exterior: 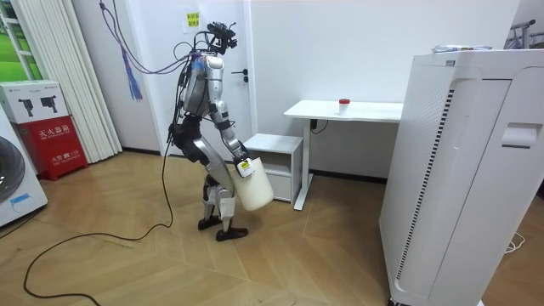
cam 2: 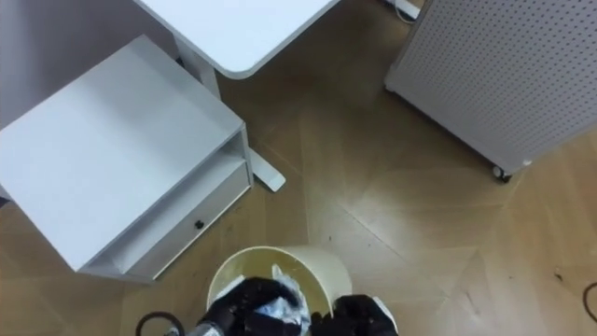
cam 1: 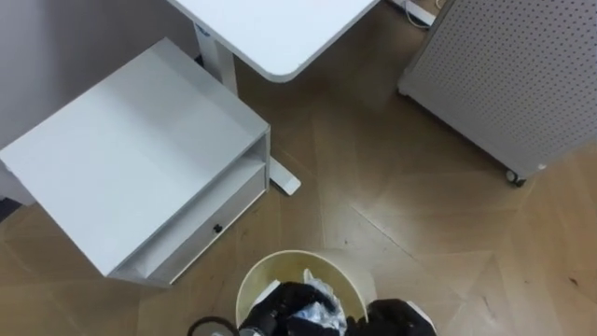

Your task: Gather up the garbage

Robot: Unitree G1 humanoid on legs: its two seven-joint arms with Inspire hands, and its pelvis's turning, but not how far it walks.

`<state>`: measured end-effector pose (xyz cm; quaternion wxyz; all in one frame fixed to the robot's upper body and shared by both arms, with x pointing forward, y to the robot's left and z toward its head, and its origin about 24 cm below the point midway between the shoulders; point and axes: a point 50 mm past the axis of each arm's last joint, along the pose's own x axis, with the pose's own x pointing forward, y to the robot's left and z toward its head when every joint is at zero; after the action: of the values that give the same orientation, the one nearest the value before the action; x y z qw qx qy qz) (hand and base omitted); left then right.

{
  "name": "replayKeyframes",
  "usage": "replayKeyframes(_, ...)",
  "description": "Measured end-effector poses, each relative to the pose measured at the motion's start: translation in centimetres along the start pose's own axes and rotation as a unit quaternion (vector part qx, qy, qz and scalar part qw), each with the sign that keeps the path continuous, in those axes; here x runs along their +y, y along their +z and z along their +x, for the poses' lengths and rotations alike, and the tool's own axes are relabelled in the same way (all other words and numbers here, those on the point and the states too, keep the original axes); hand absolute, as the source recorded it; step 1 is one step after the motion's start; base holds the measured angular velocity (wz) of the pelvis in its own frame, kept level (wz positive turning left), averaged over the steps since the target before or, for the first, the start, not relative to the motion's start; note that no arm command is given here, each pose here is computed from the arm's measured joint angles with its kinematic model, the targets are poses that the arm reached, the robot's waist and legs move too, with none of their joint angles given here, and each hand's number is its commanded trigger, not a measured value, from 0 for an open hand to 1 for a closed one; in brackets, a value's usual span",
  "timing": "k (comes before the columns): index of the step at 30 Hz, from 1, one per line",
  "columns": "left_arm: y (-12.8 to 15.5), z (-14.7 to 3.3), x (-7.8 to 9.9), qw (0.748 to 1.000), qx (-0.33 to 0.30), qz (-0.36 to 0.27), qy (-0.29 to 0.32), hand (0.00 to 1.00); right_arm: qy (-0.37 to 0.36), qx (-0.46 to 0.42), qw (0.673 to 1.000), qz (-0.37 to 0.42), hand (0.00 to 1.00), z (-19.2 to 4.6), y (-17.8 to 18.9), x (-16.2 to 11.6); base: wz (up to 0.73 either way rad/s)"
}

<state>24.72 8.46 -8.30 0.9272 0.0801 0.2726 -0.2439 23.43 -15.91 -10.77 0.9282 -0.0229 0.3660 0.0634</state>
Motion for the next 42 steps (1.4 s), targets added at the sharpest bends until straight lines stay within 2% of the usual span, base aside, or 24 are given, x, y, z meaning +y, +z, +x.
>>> replayKeyframes(3,-0.4,-0.1,-0.3,1.0,0.006,0.004,-0.007,1.0,0.0,0.007,1.0,0.001,1.0,-0.1,-0.3,0.0,-0.04)
replayKeyframes(4,-0.4,-0.1,-0.3,1.0,0.007,0.004,-0.007,0.93,0.0,0.008,1.0,0.001,1.0,-0.1,-0.3,-0.1,-0.08)
replayKeyframes(5,-0.4,-0.1,-0.4,1.0,0.008,0.004,-0.007,0.23,0.001,0.009,1.0,0.001,1.0,0.0,-0.3,-0.1,-0.07)
replayKeyframes(6,-0.4,-0.1,-0.3,1.0,0.008,0.004,-0.007,0.0,0.002,0.009,1.0,0.001,1.0,0.0,-0.3,0.0,-0.06)
replayKeyframes(24,-1.6,-0.5,-0.3,1.0,0.03,0.008,-0.007,0.0,-0.001,0.01,1.0,0.002,1.0,0.0,-0.2,-0.1,-0.02)
replayKeyframes(29,-2.0,-0.6,-0.6,0.998,0.04,0.054,-0.019,0.0,0.0,0.01,1.0,0.002,1.0,0.0,-0.1,-0.1,0.0)
replayKeyframes(37,-2.2,-0.8,-0.7,0.996,0.043,0.074,-0.022,0.0,-0.001,0.025,1.0,0.012,1.0,-0.4,-1.4,-0.5,-0.05)
replayKeyframes(42,-1.4,-1.1,0.5,0.996,0.014,0.086,-0.009,0.0,-0.021,0.033,0.998,0.041,1.0,-1.0,-2.7,-1.5,-0.07)
